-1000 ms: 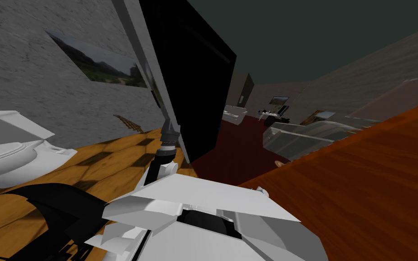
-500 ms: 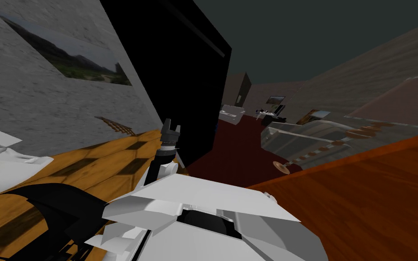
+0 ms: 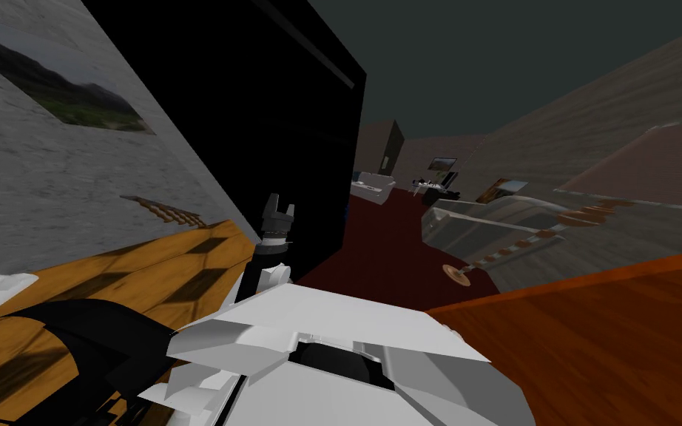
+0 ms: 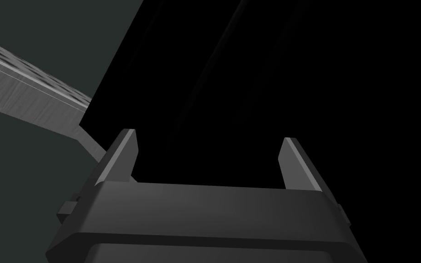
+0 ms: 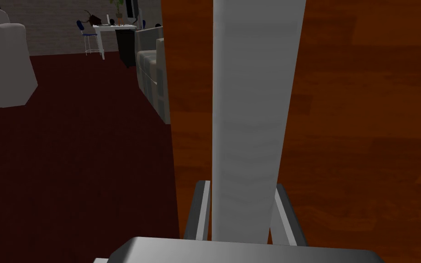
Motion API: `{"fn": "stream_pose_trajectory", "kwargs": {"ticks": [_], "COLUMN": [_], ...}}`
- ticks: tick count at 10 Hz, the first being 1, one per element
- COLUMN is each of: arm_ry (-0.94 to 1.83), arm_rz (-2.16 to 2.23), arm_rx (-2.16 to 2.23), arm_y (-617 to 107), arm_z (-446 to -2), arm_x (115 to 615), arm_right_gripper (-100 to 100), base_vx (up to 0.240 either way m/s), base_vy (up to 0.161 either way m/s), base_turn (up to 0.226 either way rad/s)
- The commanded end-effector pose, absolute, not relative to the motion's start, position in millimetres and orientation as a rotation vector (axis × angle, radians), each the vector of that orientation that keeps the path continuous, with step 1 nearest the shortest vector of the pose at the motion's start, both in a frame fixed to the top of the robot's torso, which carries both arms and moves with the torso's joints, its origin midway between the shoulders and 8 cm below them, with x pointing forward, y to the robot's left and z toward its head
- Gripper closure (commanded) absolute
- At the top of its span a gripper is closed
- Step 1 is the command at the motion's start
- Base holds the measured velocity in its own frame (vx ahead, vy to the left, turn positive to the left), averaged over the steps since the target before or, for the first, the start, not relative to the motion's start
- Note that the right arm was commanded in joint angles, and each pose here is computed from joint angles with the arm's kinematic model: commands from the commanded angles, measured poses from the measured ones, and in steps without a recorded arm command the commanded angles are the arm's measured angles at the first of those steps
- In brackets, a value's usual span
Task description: Push the door open
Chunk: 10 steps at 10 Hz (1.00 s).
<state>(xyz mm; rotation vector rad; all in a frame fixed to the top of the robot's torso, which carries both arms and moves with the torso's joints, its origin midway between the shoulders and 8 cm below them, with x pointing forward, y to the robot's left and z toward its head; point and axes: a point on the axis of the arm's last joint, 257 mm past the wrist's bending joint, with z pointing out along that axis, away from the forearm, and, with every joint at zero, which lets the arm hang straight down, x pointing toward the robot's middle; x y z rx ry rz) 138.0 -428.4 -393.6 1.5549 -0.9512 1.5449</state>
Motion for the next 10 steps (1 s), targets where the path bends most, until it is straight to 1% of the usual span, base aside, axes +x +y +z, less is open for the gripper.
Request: {"fn": "stream_pose_trajectory", "kwargs": {"ticks": [1,3,6,8,10], "arm_ry": [-0.951,-0.965,-0.991,-1.016,-1.038], "arm_rz": [1.545,1.523,1.485,1.452,1.424], "arm_rx": [1.555,1.523,1.479,1.442,1.412], "arm_y": [-428,-439,-453,-463,-470], "arm_z": [-394,-392,-390,-389,-388], "arm_x": [138,128,112,97,86], "arm_right_gripper": [100,100,100,100,100], "base_vx": [0.065,0.104,0.144,0.141,0.169], "base_vy": [-0.057,-0.153,-0.166,-0.204,-0.166], "base_turn": [-0.009,-0.020,-0.033,-0.036,-0.041]}}
